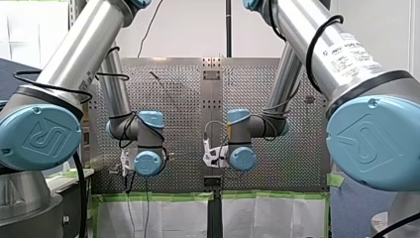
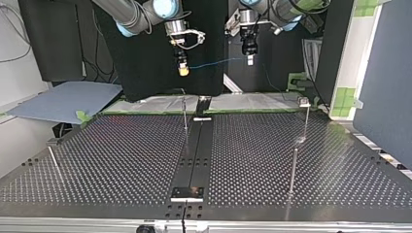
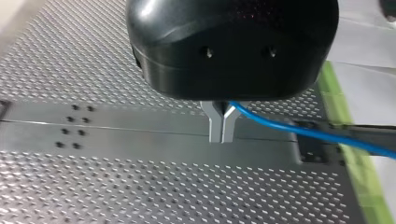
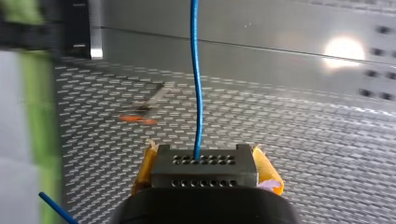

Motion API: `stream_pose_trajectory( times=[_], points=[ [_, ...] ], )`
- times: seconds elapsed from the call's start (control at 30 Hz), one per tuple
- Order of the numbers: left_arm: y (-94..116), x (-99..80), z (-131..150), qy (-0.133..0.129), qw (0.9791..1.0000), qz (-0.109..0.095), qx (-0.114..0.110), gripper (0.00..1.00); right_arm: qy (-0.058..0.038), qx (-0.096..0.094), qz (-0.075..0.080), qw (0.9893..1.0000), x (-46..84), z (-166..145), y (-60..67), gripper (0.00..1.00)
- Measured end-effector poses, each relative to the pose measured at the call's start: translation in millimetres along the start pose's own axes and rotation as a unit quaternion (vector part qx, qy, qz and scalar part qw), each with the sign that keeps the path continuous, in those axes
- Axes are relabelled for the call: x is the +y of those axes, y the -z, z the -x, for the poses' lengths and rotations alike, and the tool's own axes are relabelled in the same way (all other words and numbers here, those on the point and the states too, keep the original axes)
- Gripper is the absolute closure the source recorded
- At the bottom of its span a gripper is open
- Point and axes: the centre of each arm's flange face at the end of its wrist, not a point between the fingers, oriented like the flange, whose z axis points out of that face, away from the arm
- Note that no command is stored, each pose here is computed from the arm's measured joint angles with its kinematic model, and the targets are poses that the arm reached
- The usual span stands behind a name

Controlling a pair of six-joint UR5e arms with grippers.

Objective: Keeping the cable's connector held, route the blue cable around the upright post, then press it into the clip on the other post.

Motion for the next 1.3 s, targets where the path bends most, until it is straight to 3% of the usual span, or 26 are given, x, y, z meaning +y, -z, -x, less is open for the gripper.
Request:
stream_pose_trajectory(
  times=[0.13, 0.27, 0.63, 0.7, 0.8, 0.97, 1.1, 1.3],
  points=[
    [3.5, 4.0, -16.8, -0.014, 0.9997, 0.004, 0.018, 1.00, 0.0095, -0.035, -0.003, 0.9993, 0.3, 17.3, 6.2, 1.00],
    [6.6, 7.0, -29.5, -0.024, 0.9992, 0.005, 0.032, 1.00, 0.0155, -0.057, -0.005, 0.9983, 1.1, 23.3, 10.7, 1.00],
    [4.6, 7.0, -31.2, -0.021, 0.9993, 0.004, 0.032, 1.00, 0.0195, -0.066, -0.002, 0.9976, 3.6, 26.3, 9.8, 1.00],
    [1.8, 5.1, -26.7, -0.014, 0.9996, 0.003, 0.025, 1.00, 0.0167, -0.061, 0.000, 0.9980, 3.9, 21.6, 5.2, 1.00],
    [-1.4, 2.2, -17.5, -0.001, 0.9999, 0.000, 0.015, 1.00, 0.0045, -0.044, 0.003, 0.9990, 2.2, 5.0, -2.8, 1.00],
    [-5.5, 0.0, -1.9, 0.024, 0.9996, -0.012, 0.011, 1.00, -0.0086, -0.013, -0.008, 0.9998, -0.9, -31.0, -15.9, 1.00],
    [-8.8, 2.7, 10.9, 0.044, 0.9990, -0.007, 0.010, 1.00, -0.0139, 0.007, -0.023, 0.9996, -5.3, -61.1, -25.2, 1.00],
    [-25.8, 4.4, 37.4, 0.065, 0.9976, 0.023, -0.007, 1.00, -0.0219, 0.032, -0.038, 0.9985, -8.4, -104.5, -36.3, 1.00]
  ],
)
